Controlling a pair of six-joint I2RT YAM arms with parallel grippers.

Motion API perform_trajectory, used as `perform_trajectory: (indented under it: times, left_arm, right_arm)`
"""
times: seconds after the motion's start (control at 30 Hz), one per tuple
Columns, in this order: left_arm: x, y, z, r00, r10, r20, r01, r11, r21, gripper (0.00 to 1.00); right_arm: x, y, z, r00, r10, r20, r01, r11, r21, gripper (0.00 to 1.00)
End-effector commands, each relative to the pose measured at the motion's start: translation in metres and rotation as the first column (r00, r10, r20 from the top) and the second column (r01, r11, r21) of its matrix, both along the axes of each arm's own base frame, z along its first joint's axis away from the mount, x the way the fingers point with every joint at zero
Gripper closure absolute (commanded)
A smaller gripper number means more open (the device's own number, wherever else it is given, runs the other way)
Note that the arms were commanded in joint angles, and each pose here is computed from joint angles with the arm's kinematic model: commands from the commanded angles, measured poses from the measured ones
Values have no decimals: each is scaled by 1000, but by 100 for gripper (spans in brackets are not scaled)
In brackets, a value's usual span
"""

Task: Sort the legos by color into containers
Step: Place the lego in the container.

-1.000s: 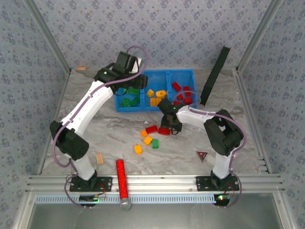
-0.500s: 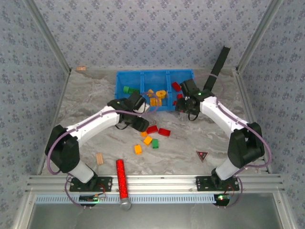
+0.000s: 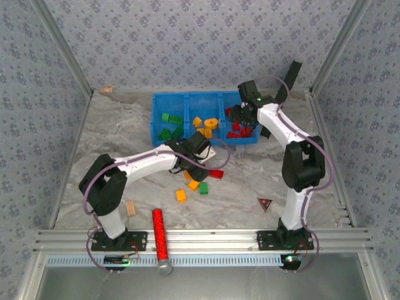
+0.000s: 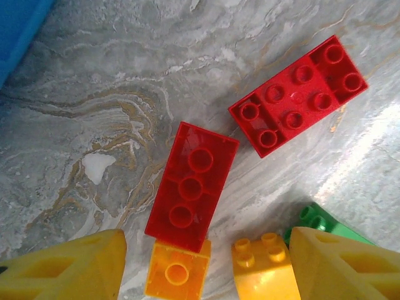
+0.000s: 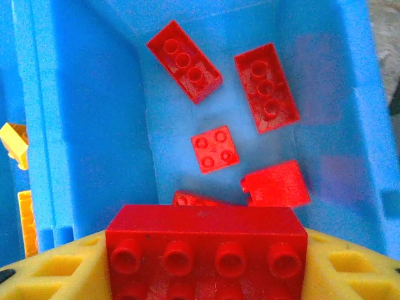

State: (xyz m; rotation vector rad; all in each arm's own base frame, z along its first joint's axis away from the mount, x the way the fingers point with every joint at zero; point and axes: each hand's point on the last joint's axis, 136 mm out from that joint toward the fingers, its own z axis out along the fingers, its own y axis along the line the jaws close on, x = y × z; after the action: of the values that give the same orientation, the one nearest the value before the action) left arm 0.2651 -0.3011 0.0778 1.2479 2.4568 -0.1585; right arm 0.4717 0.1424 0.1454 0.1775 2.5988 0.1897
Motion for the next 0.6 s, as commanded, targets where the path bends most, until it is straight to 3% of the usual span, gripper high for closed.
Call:
perform_trajectory:
  times: [0.0, 0.43, 0.57]
  left_arm:
    - [4, -10, 2, 998, -51, 27, 51, 999, -13, 30]
    - [12, 2, -38, 999, -33, 12, 32, 997, 74, 26]
    - [18, 3, -44, 1000, -20, 9, 19, 997, 80, 26]
  right_arm:
    - [13, 1, -4, 999, 27, -18, -27, 1000, -5, 51]
    - [40, 12, -34, 997, 2, -82, 0, 1000, 22, 50]
    - [39, 10, -36, 995, -15, -95, 18, 999, 35, 44]
